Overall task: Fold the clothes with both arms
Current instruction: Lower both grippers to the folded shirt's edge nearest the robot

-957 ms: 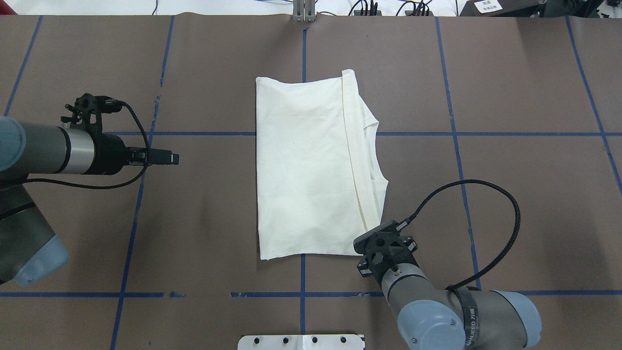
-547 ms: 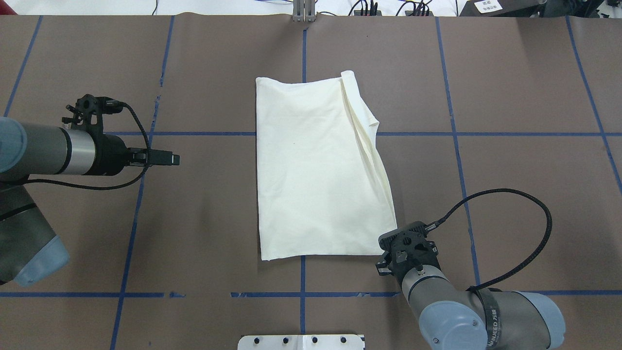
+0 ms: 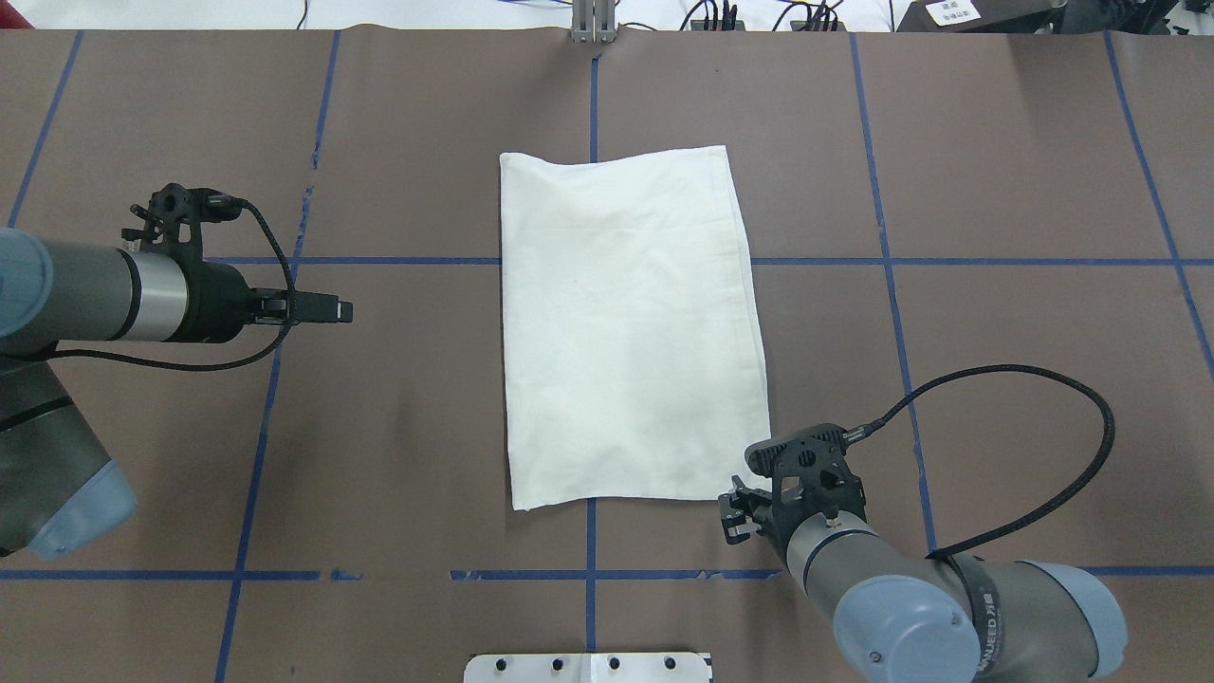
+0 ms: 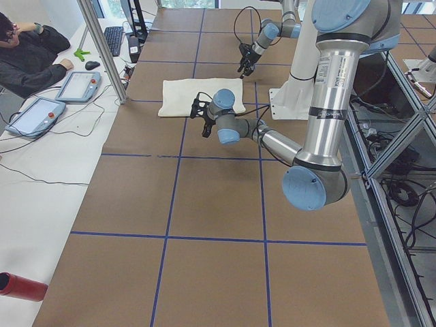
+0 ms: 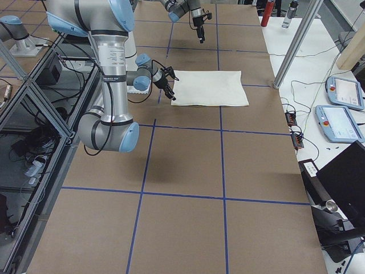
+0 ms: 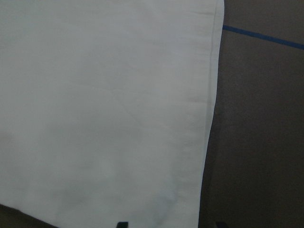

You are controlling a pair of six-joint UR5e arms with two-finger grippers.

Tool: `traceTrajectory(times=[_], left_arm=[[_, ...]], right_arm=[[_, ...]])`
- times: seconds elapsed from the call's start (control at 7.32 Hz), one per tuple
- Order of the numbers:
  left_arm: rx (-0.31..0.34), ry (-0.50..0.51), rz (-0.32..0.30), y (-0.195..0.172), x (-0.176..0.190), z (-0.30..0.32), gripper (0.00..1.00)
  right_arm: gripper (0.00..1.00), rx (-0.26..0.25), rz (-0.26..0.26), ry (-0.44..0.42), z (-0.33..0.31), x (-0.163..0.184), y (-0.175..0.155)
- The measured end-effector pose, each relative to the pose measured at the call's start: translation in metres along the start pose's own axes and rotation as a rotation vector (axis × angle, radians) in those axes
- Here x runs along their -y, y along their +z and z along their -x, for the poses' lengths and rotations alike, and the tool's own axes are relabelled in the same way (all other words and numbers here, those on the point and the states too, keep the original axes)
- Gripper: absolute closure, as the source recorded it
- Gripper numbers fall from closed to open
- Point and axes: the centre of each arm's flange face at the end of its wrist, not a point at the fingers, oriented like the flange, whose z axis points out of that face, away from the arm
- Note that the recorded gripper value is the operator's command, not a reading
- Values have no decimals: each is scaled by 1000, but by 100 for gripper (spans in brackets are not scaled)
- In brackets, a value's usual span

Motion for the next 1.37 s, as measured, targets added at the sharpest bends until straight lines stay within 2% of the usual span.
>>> traceTrajectory(times=[0.27,0.41,0.55,0.82,0.96,1.09,1.37], left_arm=[[-28,-85,3,5,-25,-31,0],[-32,-149,10,8,-47,-56,0],[-24,-229,25,11,-74,-86,0],[-20,-456,15,29,-131,-144,17],[-33,-558,3,42,-152,-169,17],[-35,-634,-5,57,-165,-183,18],[-30,-714,-28,79,-181,-193,19]], right_arm=[[0,159,36,171,-7,34,-22],[0,214,47,261,-12,46,-28],[0,237,52,340,-16,54,-30],[0,241,46,486,-24,69,-31],[0,240,38,532,-28,77,-31],[0,239,30,554,-30,82,-31],[0,238,26,569,-32,85,-31]])
